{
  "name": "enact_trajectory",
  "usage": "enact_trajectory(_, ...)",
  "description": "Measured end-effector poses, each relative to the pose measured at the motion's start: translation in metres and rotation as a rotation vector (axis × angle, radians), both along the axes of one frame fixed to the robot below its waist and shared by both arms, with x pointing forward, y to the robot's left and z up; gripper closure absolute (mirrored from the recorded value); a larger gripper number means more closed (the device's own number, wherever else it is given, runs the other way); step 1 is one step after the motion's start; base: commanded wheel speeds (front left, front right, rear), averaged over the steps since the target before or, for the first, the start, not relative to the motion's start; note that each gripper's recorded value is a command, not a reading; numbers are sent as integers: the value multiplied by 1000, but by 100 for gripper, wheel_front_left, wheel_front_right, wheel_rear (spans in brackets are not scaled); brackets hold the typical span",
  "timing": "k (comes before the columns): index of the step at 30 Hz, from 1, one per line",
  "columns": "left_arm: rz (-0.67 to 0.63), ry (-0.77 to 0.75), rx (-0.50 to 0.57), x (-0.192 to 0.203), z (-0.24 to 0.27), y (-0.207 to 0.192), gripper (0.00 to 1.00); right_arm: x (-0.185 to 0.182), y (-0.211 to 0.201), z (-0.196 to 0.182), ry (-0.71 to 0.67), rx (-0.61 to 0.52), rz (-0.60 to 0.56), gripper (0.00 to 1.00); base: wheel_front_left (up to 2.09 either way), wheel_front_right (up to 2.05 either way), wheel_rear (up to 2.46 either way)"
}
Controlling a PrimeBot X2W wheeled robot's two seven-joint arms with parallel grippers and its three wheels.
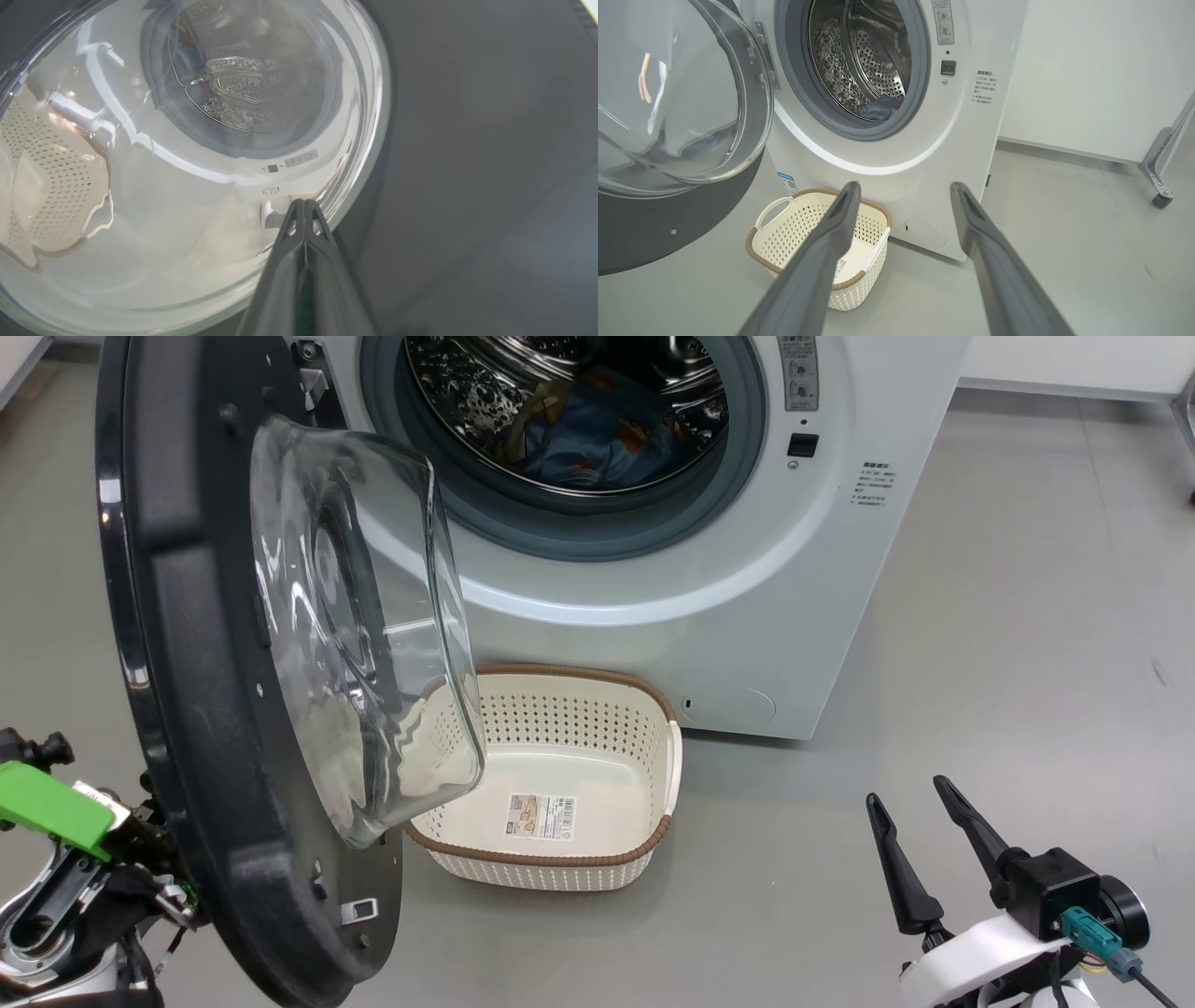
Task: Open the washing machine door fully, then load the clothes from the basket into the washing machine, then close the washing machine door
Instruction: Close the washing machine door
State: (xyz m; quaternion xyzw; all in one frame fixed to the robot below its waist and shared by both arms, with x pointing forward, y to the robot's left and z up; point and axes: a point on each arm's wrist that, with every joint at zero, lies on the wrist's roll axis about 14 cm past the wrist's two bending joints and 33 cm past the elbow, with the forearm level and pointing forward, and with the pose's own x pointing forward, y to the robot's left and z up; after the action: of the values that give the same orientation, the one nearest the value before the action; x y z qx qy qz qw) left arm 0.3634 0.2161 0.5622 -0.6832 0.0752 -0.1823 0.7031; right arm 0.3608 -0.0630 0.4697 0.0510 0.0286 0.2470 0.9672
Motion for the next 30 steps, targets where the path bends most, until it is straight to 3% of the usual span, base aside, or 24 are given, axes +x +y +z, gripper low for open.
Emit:
enact_trajectory(8, -35, -5, -6, 7, 2, -20, 100, -4, -10, 2, -7, -5, -28, 0, 0, 0, 0)
enact_trajectory(17, -122, -16, -84, 16, 6, -59, 100, -8, -21, 3, -10, -12, -58, 0, 0, 0, 0)
enact_trajectory(30, -166, 7, -86, 26, 1, -95, 100, -13, -34, 3, -10, -15, -99, 0, 0, 0, 0)
